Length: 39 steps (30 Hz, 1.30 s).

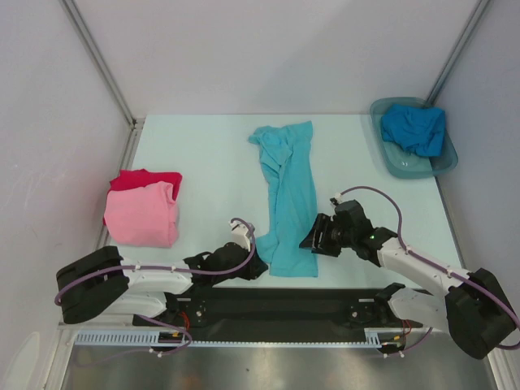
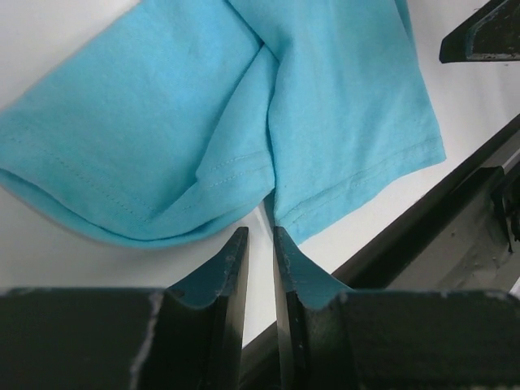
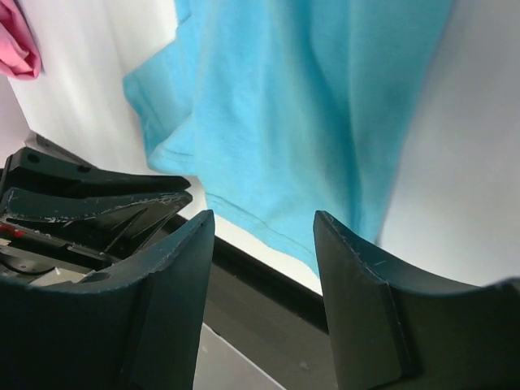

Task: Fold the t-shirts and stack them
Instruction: Fold the tshirt

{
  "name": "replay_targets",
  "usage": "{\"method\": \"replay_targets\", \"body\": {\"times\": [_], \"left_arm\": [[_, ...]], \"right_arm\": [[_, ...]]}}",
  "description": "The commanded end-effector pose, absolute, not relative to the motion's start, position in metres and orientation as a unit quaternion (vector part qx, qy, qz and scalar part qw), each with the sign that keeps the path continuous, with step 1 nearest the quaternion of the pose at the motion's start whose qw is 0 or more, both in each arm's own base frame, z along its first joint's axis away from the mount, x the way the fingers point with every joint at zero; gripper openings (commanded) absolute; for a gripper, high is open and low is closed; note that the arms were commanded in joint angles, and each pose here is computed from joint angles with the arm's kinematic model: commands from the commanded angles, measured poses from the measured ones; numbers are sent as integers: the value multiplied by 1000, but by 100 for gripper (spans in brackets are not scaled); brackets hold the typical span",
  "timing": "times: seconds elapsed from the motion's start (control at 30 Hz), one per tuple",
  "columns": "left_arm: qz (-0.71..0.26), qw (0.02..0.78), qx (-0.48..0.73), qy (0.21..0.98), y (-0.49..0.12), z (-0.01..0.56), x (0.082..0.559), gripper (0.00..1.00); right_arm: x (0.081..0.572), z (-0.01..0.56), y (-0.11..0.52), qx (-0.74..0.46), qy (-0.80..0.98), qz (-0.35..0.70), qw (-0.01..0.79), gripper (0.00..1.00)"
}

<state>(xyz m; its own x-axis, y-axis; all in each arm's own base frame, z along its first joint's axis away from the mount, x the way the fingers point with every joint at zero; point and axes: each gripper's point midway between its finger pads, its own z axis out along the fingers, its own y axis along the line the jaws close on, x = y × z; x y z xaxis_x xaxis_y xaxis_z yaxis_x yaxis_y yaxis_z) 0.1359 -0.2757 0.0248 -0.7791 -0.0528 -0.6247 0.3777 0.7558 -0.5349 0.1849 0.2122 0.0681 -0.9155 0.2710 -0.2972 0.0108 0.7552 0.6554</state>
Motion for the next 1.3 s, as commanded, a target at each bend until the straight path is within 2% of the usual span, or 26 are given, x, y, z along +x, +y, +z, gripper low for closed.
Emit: {"method": "replay_targets", "body": {"times": [0.0, 0.7, 1.03, 1.27], "left_arm": [[-374, 331, 82, 862, -291, 45, 140, 23], [-336, 356, 56, 870, -257, 42, 143, 25], [-338, 361, 58, 867, -260, 48, 145, 25], [-279, 370, 44, 885, -235, 43, 151, 24]], "right_arm": [[196, 83, 225, 62, 912, 346, 211, 57], [185, 63, 231, 57, 922, 334, 190, 56], [184, 63, 232, 57, 920, 338, 189, 55], [182, 61, 229, 57, 920, 338, 187, 55]]}}
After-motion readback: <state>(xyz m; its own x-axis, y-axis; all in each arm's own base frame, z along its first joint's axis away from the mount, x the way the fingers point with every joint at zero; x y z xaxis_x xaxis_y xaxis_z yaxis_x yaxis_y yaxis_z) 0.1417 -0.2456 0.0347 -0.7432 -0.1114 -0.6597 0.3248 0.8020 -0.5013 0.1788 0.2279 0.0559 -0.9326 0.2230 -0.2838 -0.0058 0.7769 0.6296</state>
